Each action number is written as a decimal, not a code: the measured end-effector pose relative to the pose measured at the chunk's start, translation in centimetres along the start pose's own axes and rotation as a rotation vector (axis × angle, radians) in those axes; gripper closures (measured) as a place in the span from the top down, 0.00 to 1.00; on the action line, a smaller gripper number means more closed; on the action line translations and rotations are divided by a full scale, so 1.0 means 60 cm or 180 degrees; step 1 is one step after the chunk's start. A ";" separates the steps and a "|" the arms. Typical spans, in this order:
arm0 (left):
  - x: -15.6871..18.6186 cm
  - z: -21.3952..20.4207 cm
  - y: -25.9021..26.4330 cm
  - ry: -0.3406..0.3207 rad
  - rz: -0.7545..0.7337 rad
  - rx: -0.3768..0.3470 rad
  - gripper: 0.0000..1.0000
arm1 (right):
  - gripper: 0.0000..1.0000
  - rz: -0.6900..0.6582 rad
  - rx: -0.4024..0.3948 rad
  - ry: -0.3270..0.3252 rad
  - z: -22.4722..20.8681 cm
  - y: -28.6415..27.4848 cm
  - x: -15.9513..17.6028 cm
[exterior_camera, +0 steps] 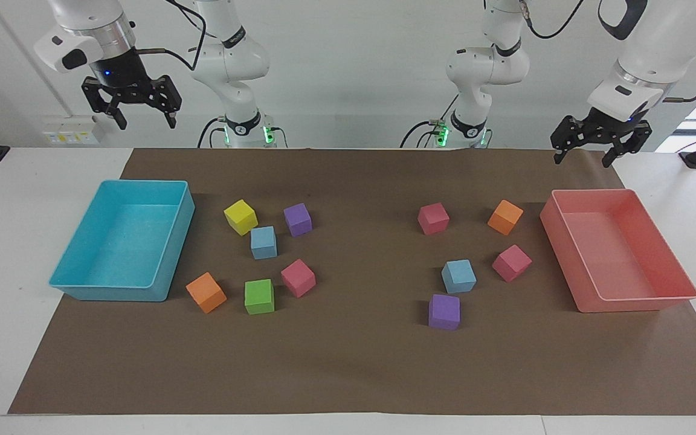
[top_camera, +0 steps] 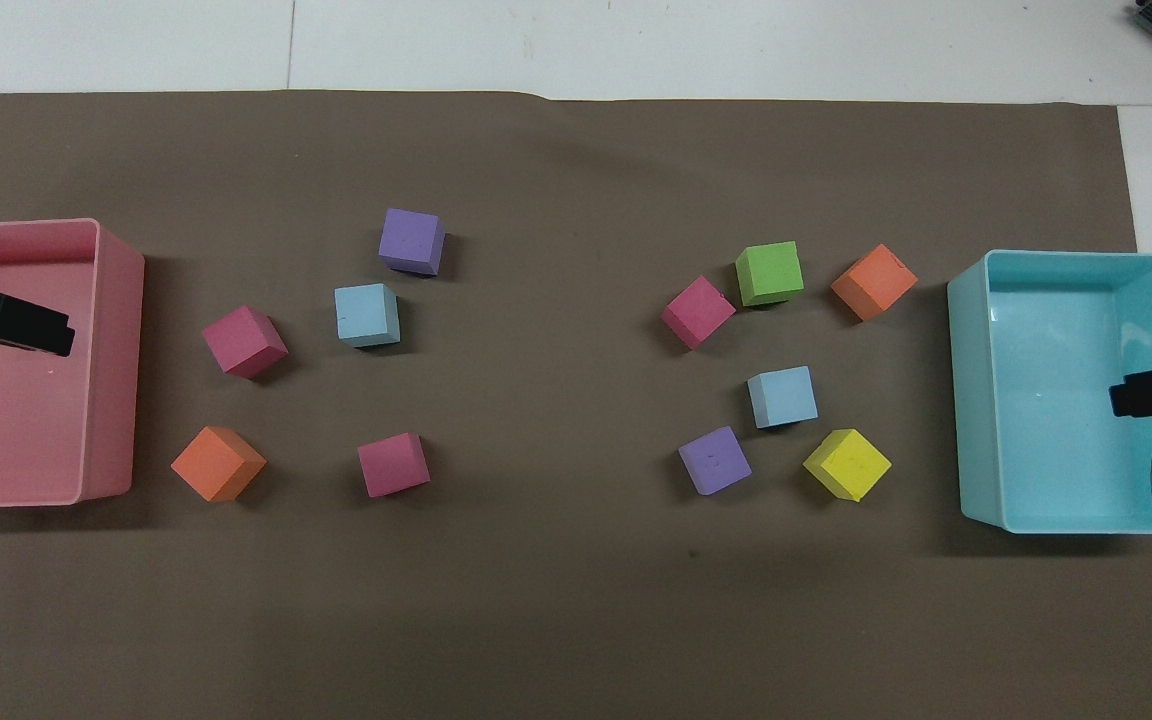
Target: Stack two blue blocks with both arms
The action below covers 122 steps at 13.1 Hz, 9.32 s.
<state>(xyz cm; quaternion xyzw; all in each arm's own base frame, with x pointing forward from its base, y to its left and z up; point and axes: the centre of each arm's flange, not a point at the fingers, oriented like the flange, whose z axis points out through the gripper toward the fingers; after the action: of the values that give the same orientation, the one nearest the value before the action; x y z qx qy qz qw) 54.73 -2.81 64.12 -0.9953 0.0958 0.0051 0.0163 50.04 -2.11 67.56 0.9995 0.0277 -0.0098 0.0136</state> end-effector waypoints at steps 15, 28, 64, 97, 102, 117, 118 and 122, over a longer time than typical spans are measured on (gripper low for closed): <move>-0.002 -0.005 0.006 0.0013 0.0018 0.0001 1.00 | 1.00 -0.0001 0.0001 -0.0006 0.001 0.000 -0.001; -0.002 -0.006 0.007 0.0020 0.0024 0.0001 1.00 | 1.00 -0.0004 0.0003 -0.0023 0.002 -0.001 -0.003; 0.022 -0.008 0.015 0.0226 0.0033 0.0025 1.00 | 1.00 -0.0164 0.0003 -0.0023 0.020 -0.069 -0.004; 0.019 -0.006 0.011 0.0184 0.0019 0.0021 1.00 | 1.00 0.0206 0.0143 0.0082 0.608 -0.269 0.085; 0.021 -0.007 0.017 0.0193 0.0039 0.0021 1.00 | 1.00 0.0205 0.0141 0.0079 0.619 -0.268 0.078; 0.064 0.024 0.019 0.0254 0.0057 0.0005 1.00 | 0.59 0.0004 0.0169 -0.0056 0.407 -0.322 0.079; 0.079 0.030 0.022 0.0260 0.0065 0.0003 1.00 | 0.59 -0.0049 0.0169 -0.0035 0.398 -0.338 0.082; 0.144 0.074 0.056 0.0361 -0.0043 -0.0034 1.00 | 0.59 -0.0310 0.0070 -0.0077 0.382 -0.421 0.109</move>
<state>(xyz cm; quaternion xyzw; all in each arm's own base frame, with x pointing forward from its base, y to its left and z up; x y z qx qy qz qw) 62.54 -7.62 59.46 -0.9946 0.0899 -0.0509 0.0056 54.73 22.81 43.85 0.9968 0.0760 -0.0228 0.0024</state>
